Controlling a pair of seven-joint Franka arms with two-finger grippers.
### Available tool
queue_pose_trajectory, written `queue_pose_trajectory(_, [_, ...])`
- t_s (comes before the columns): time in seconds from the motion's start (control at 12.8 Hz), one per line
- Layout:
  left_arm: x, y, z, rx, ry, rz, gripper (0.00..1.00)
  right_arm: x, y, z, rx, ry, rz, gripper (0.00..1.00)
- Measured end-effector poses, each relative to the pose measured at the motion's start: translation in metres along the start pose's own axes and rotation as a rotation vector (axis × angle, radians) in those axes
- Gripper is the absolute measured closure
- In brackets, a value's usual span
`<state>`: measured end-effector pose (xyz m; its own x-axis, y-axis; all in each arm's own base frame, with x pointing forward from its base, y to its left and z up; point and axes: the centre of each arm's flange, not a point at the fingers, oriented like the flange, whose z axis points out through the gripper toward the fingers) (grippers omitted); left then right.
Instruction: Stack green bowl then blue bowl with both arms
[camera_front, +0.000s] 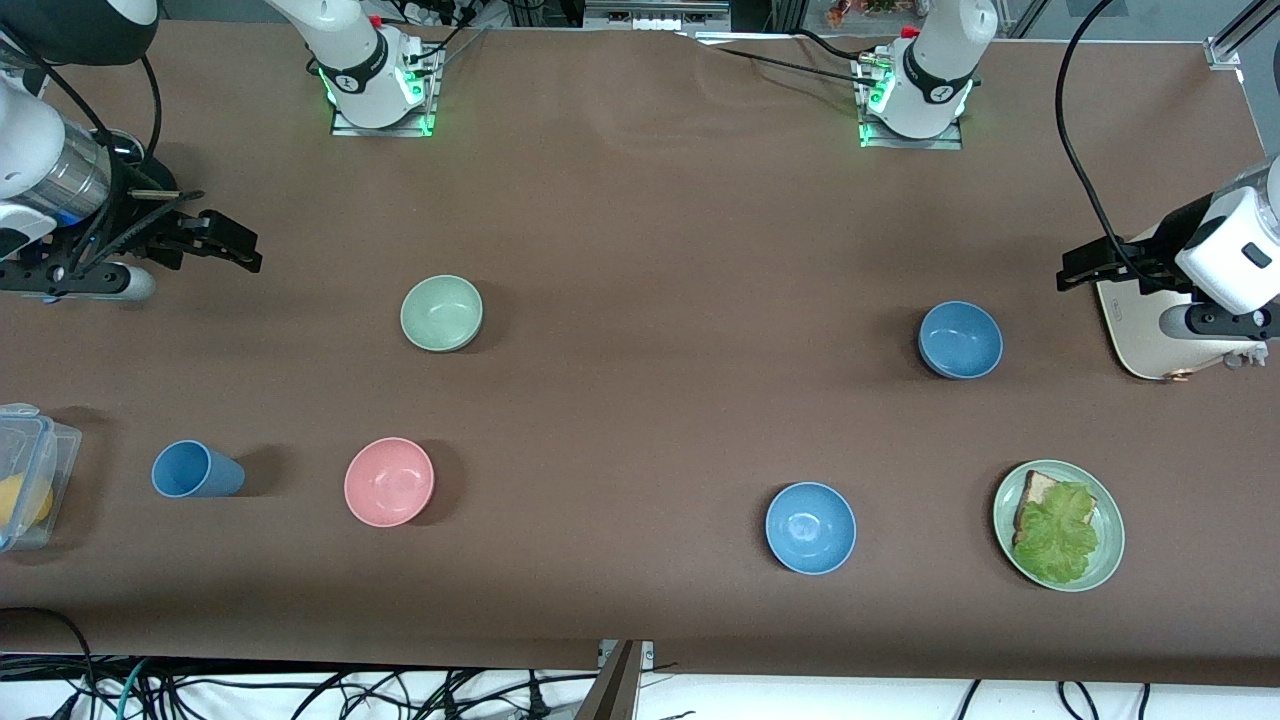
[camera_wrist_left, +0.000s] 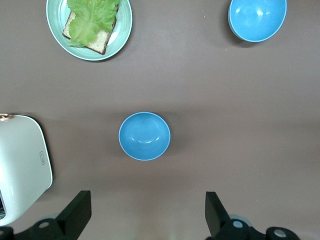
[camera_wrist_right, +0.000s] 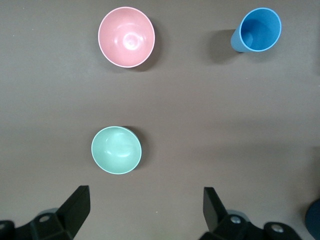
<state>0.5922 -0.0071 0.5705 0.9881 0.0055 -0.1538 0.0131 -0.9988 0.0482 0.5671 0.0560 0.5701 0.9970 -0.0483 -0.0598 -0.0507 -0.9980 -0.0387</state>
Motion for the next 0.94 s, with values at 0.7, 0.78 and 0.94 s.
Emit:
queue_pose_trajectory(0.7, [0.0000, 0.0013, 0.0001, 0.000, 0.000, 0.003, 0.00, 0.0005, 0.0114, 0.0010, -0.025, -0.009, 0.012, 0.00])
queue_pose_trajectory(0.78, [0.0000, 0.0011, 0.0001, 0.000, 0.000, 0.002, 0.00, 0.0004, 0.0114, 0.0010, -0.025, -0.009, 0.012, 0.00])
queue_pose_trajectory(0.94, [0.0000, 0.0010, 0.0001, 0.000, 0.000, 0.002, 0.00, 0.0004, 0.0114, 0.0010, -0.025, -0.009, 0.011, 0.00])
